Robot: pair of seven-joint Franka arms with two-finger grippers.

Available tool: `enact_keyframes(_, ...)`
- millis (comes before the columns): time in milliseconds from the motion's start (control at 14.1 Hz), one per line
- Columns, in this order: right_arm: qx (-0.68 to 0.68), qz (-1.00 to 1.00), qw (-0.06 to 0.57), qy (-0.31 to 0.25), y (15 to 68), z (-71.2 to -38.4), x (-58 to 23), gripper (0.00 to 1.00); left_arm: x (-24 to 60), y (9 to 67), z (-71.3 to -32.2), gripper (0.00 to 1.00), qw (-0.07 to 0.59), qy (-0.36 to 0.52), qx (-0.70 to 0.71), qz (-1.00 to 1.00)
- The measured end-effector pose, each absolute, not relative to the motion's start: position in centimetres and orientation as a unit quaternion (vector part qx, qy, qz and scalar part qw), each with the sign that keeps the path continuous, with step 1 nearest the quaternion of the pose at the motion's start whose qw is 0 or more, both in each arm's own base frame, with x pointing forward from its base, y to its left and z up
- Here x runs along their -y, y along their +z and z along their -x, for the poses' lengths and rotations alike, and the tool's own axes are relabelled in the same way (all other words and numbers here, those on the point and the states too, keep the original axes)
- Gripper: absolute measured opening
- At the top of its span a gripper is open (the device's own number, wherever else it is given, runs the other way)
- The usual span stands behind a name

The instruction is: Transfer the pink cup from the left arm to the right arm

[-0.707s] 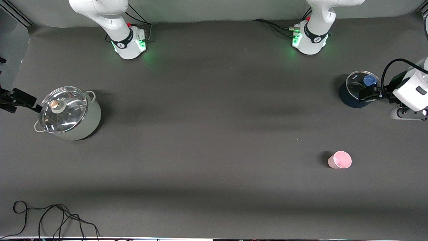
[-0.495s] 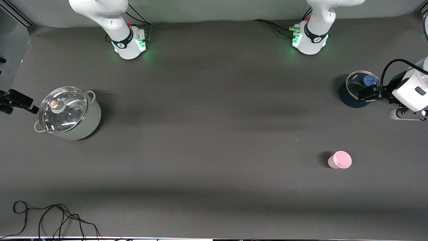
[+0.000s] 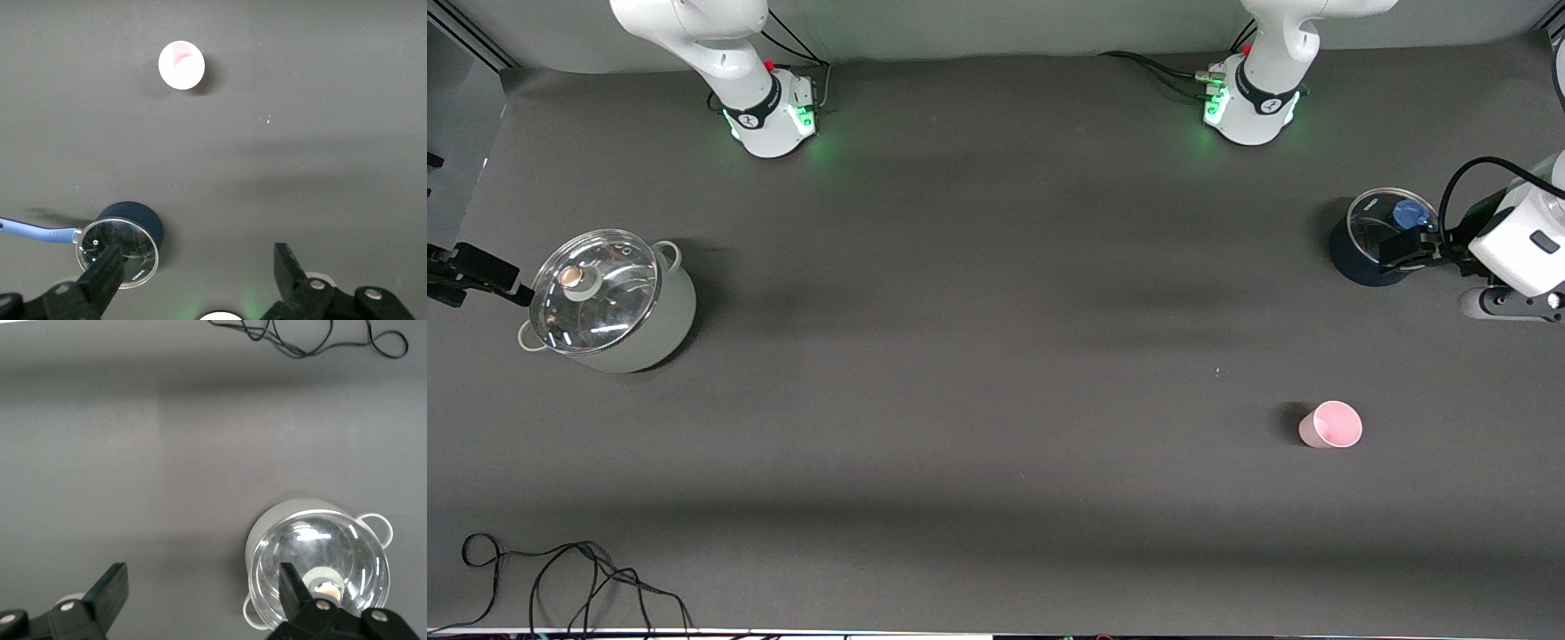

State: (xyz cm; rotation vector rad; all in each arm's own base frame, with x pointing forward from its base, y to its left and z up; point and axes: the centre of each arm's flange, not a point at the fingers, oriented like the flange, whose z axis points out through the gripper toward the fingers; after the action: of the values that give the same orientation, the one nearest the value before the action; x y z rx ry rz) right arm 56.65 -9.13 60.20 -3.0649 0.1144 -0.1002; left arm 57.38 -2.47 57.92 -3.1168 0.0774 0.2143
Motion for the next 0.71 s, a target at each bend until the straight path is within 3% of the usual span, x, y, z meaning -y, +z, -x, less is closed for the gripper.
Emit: enact_keyframes(707, -0.047, 0.998, 0.037, -0.023, 60.0, -56.2, 10.2, 1.0, 1.4, 58.1, -58.3, 1.0, 0.005, 0.04, -0.087, 0.995)
